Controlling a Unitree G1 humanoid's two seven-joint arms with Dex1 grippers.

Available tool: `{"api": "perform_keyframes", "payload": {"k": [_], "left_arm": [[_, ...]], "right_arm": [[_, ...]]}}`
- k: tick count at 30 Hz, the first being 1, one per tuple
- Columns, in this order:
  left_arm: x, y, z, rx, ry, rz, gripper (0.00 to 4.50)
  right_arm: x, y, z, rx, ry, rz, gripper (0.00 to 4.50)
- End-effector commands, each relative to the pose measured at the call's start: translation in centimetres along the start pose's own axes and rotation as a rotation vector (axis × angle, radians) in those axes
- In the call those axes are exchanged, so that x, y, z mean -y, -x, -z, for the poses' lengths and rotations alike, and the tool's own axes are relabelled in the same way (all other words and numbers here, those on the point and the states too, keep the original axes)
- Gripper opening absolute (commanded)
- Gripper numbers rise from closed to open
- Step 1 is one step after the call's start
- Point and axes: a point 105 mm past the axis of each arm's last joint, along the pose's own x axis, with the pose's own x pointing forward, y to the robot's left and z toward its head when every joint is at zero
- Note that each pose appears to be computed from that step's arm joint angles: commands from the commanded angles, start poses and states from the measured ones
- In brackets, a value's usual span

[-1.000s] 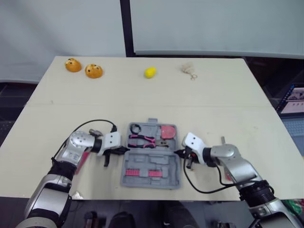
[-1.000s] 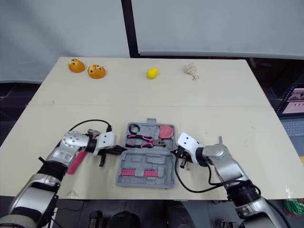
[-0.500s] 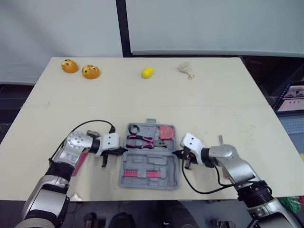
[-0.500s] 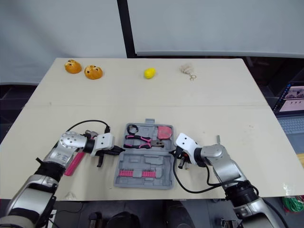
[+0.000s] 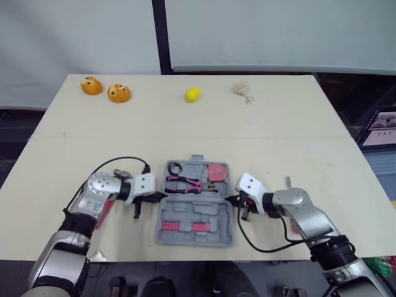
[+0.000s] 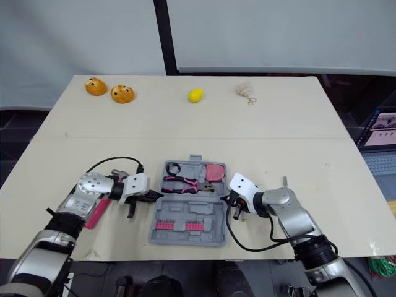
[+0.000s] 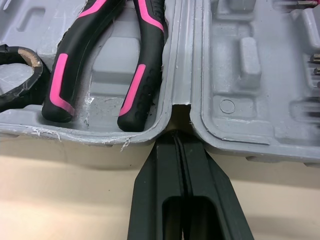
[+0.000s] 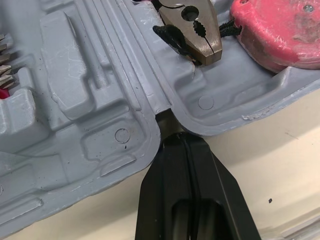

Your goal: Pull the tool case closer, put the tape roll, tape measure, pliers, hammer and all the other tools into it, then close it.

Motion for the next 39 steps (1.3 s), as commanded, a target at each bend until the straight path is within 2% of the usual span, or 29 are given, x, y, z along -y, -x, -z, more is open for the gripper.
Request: {"api": "perform_keyframes", "payload": {"k": [1,12,18,26,28,29,30,31,33,35,38,39], "left_arm": [[1.2,-1.1,0.4,-0.009,0.015,0.045,0.03],[1.4,-1.0,0.4,-0.011,0.018,0.045,0.03],[0.9,0.3,0.9,-0.029,0.037,0.017,0.03],[0.9,4.3,0.5,0.001,0.056,-0.035,0.03],[1.3,6.2,-0.5,0.08,0.1,-0.049,0.03],[1.6,7.1,-0.9,0.122,0.139,-0.057,0.27],[1.8,8.1,-1.4,0.153,0.182,-0.067,0.58],[2.0,9.3,-1.6,0.172,0.233,-0.083,0.82],[2.6,11.3,-1.9,0.19,0.317,-0.111,1.76],[2.9,13.2,-1.8,0.196,0.403,-0.157,2.84],[3.0,17.2,-0.1,0.162,0.533,-0.298,4.4],[2.8,18.9,1.1,0.133,0.56,-0.383,4.5]], "right_arm": [[-0.2,0.3,-2.0,0.068,0.047,-0.011,0.02],[-0.3,0.6,-1.7,0.062,0.042,-0.005,0.02],[0.0,1.5,-1.4,0.053,0.036,0.019,0.02],[1.1,6.5,-1.3,0.058,0.045,0.125,0.02],[0.9,8.8,-1.8,0.112,-0.004,0.141,0.02],[0.6,10.1,-1.9,0.132,-0.028,0.15,0.0],[0.5,11.3,-1.9,0.146,-0.054,0.162,0.4],[0.4,12.8,-1.6,0.153,-0.086,0.178,0.53],[0.2,15.6,-1.2,0.159,-0.128,0.216,1.28],[0.2,18.2,-0.6,0.151,-0.17,0.271,2.38],[0.1,23.0,1.2,0.097,-0.223,0.391,3.89],[-0.1,24.5,1.9,0.074,-0.24,0.433,4.31]]}}
